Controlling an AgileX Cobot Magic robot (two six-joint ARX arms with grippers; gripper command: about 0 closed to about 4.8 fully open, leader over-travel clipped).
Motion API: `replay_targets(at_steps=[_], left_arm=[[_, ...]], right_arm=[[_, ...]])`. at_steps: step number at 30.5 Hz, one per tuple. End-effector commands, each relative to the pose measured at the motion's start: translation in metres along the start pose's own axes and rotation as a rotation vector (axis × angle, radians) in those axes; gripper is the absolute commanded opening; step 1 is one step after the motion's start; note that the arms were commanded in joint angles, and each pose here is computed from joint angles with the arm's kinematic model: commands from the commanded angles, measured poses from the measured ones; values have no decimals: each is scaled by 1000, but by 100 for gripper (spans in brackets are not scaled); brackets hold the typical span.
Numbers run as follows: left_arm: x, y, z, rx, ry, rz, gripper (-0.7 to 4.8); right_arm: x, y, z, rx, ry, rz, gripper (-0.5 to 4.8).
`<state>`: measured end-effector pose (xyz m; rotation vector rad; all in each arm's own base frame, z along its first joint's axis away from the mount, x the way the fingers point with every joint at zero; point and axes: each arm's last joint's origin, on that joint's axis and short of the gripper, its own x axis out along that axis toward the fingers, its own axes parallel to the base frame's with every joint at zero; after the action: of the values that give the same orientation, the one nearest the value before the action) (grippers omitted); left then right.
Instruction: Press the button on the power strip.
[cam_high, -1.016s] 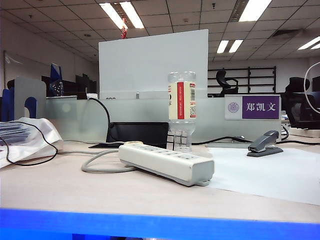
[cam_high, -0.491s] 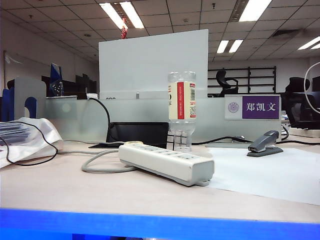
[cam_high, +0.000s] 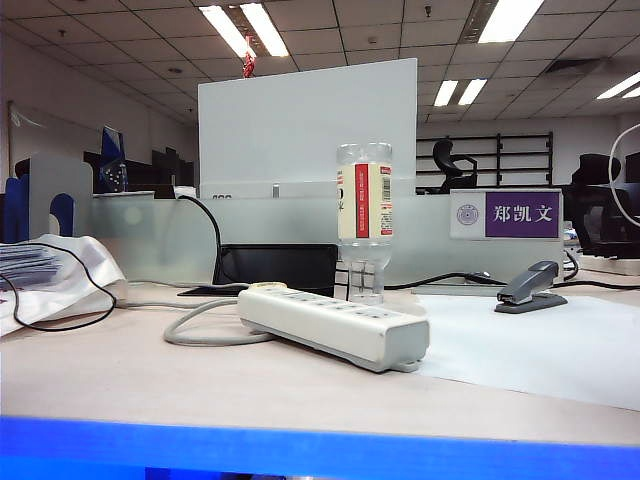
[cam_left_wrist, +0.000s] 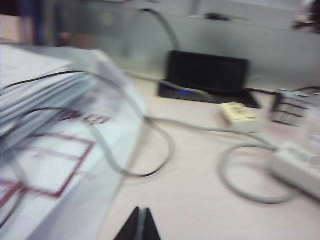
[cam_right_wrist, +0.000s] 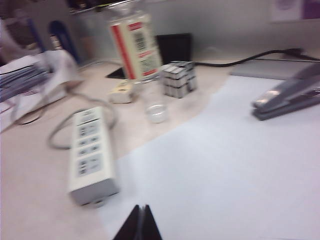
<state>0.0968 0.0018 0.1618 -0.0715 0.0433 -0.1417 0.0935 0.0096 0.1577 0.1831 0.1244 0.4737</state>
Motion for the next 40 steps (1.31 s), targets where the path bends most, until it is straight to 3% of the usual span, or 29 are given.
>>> replay_targets(at_steps=[1,6,11,14,17,22,29,33,35,40], left_arm=[[-1,-3,9,22,-83,-70,-5],[-2,-4,19,5,-182,-78,-5],[-2,-3,16,-24,-152,-78,-5],[-1,-3,14,-31,-126,-78,-5],[-1,-4,12,-40,-110,-109,-5],[-1,-4,9,-62,-77,-123,-5],[-1,-5,6,-97,-27,-163,-5],[-5,-9,18,-63,-25,-236,-5],[-8,-10,26,-25,-31,-232,-5],[-7,-10,41,-33,-12,-198,-5]], right_arm=[[-1,5,2,16,11,132,3],[-5,12,18,-13,-20,217,3],[-16,24,59,-93,-130,218,3],[-16,29,86,-96,-128,219,3],[-5,28,109,-71,-48,281,3],[33,20,134,17,193,446,3],[91,39,119,15,530,600,3],[106,63,113,-50,543,690,3],[109,73,115,-87,512,670,3],[112,77,124,-118,457,625,3]])
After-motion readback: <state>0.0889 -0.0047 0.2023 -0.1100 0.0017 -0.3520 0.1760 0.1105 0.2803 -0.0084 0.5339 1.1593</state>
